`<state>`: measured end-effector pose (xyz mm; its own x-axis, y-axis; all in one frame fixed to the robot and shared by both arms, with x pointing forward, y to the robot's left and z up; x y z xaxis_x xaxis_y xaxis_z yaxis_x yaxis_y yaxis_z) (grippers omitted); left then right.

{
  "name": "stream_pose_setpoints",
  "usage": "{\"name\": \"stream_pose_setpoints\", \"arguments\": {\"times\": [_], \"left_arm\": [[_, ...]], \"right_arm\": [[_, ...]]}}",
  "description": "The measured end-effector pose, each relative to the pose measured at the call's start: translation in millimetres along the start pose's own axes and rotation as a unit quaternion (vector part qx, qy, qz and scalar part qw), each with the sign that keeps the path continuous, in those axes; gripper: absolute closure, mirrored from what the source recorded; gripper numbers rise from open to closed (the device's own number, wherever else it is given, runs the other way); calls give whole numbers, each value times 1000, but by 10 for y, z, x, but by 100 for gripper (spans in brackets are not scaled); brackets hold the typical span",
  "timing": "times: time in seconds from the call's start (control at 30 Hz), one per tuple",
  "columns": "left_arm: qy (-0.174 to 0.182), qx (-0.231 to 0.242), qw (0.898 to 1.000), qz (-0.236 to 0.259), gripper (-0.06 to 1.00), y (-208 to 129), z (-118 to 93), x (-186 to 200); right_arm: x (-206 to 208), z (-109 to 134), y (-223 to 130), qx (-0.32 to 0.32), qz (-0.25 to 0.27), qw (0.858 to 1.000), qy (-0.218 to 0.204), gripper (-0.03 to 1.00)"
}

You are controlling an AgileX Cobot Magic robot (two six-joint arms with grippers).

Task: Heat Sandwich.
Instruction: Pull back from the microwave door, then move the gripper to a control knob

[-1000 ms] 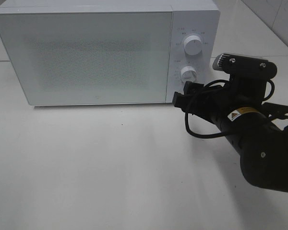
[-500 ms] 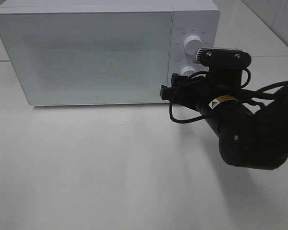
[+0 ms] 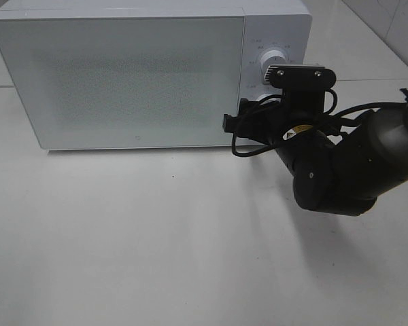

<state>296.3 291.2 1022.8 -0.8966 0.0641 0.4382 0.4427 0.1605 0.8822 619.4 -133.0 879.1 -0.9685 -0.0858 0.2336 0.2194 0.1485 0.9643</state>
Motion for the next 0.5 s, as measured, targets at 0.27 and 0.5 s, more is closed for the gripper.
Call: {"name": "stream_pose_setpoints", "arguments": {"times": [0.27, 0.5], "left_arm": [[0, 0, 1000, 0, -3, 0, 0, 0], [0, 0, 1000, 0, -3, 0, 0, 0]], "right_arm": [[-117, 21, -63, 4, 3, 1000, 0, 20], [-124, 17, -76, 5, 2, 1000, -2, 21]]}}
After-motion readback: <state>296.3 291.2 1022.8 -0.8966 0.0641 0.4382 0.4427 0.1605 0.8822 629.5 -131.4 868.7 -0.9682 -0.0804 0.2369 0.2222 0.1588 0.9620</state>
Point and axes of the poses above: a point on each arm's last joint axis where the gripper is mounted, x pointing back along that axis away from the gripper, z along the wrist's bending axis when the last joint is at zero, y = z × x, the point moved 7 cm from there along -x, pointing out along that axis toward the gripper, and after that the axes turned 12 degrees about x, right-handed, at the moved point
